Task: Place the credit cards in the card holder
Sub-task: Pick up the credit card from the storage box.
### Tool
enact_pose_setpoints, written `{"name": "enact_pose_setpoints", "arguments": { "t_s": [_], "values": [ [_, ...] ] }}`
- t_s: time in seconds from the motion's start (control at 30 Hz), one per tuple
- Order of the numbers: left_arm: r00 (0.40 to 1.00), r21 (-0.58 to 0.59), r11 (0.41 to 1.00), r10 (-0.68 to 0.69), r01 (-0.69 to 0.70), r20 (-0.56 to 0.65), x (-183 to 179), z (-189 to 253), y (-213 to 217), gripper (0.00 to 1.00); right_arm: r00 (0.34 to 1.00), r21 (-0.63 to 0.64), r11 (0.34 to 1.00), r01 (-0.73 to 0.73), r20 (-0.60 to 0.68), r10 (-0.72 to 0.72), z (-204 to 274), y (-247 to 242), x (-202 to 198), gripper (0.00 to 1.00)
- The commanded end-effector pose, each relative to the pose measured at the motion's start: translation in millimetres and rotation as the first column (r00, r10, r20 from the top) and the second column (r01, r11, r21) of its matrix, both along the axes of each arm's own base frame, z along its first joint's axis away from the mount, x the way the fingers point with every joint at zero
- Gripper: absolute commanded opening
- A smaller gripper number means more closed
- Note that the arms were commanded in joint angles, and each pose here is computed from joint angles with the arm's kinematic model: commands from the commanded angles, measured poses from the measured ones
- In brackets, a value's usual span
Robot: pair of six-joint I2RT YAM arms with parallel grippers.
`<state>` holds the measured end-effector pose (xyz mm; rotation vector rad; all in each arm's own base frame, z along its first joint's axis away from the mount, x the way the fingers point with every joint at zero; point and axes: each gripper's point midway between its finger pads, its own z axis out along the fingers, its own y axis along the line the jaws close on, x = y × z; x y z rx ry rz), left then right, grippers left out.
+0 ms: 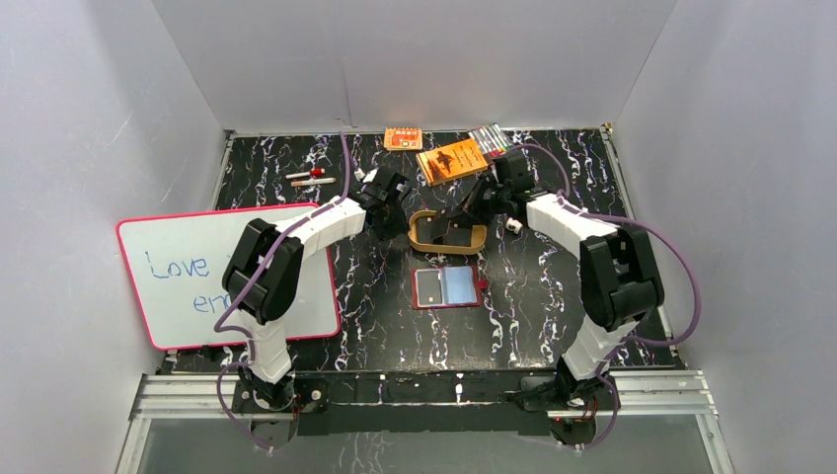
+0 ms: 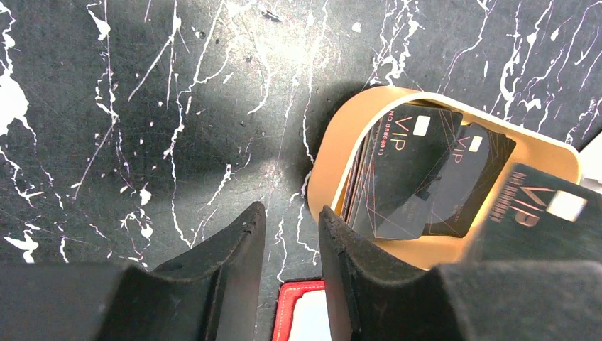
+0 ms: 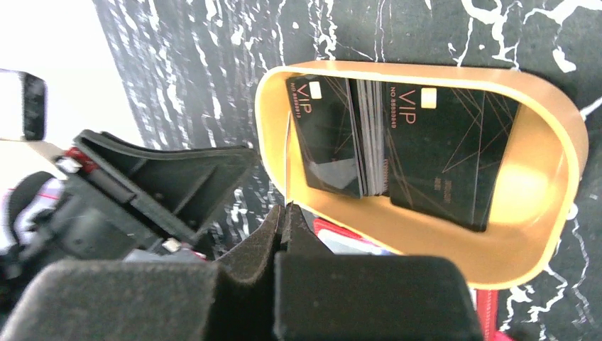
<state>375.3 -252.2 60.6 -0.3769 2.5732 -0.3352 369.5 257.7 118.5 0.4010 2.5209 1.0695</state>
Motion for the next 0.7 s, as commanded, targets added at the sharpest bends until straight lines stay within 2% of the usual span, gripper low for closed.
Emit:
{"name": "enact_pose_setpoints", "arguments": {
  "t_s": [0.0,0.13,0.27,0.37,0.5,0.6,0.67],
  "values": [
    [0.997,-0.022,0.999,0.031,-0.029,0.073,13.2,33.3,2.8,0.31,0.990,0.185,0.973,0.138,-0.039,-0.133,52.4,-11.3,4.7,0.00],
    [0.994,-0.015,0.999,0.050,-0.049,0.092,19.1,36.1,4.2,0.31,0.980,0.281,0.939,0.197,-0.079,-0.181,75.9,-17.7,1.2,0.00],
    [0.993,-0.009,0.998,0.067,-0.066,0.096,26.5,33.7,4.1,0.30,0.984,0.309,0.935,0.175,-0.041,-0.171,98.6,-17.6,-2.1,0.00],
    [0.993,-0.018,0.997,0.077,-0.075,0.093,30.4,32.2,1.3,0.30,0.989,0.236,0.964,0.119,0.053,-0.135,108.1,-24.6,-7.9,0.00],
    [0.991,-0.050,0.996,0.078,-0.073,0.106,29.5,43.5,-1.5,0.29,0.976,0.101,0.995,-0.008,0.217,-0.014,110.4,-38.6,-32.5,0.00],
    [0.988,-0.083,0.995,0.066,-0.055,0.142,26.1,65.2,-2.1,0.35,0.948,-0.001,0.997,-0.082,0.309,0.078,105.7,-52.3,-60.2,0.00],
    [0.986,-0.107,0.994,0.041,-0.024,0.162,20.1,81.2,-3.0,0.43,0.931,-0.069,0.989,-0.130,0.335,0.146,96.0,-61.0,-80.0,0.00]
  ]
}}
